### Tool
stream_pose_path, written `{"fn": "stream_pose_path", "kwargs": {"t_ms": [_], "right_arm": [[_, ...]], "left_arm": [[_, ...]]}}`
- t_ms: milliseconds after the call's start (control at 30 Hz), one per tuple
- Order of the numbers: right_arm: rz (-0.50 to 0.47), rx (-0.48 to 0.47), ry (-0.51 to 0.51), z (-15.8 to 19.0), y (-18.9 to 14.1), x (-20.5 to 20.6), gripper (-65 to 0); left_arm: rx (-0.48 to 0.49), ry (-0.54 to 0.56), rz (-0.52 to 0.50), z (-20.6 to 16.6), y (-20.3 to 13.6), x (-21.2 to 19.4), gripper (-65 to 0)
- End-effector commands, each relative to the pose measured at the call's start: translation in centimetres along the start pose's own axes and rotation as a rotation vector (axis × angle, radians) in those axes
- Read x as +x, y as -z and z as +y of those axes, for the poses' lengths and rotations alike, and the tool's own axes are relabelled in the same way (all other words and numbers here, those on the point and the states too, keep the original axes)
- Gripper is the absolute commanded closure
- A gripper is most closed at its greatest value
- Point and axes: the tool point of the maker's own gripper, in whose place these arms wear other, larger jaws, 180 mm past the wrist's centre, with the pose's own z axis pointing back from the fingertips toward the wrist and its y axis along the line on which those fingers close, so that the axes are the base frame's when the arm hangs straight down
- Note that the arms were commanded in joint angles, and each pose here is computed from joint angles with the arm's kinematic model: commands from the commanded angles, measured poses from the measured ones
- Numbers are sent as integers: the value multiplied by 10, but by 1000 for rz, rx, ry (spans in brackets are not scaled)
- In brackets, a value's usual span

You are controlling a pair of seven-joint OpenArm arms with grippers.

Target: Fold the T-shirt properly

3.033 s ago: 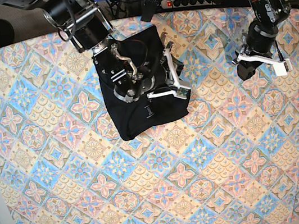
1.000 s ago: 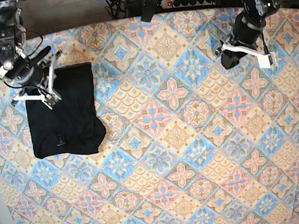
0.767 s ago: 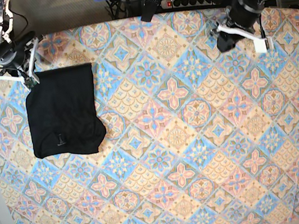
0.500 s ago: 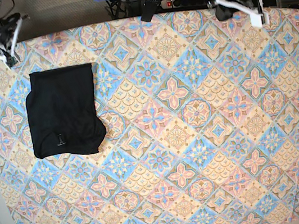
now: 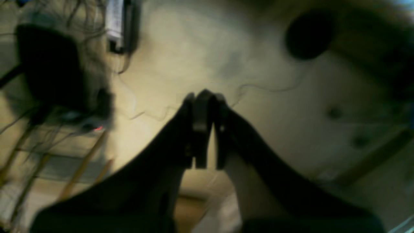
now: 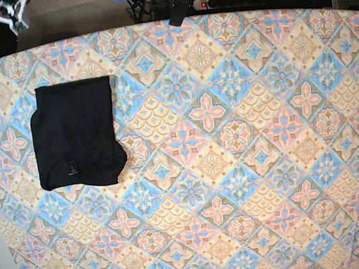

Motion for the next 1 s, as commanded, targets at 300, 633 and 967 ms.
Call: {"fn": "stream_pose_path", "kwargs": {"t_ms": [300,633,967], "right_arm": [[17,172,245,25,77,-24,-22],[-51,287,364,66,129,-14,-23],[-212,390,548,100,150,41,-25]], "left_arm": [[13,173,70,-6,92,-74,-30],[4,346,76,-7,147,-120,-30],[-35,470,40,-30,177,-101,-30]]}}
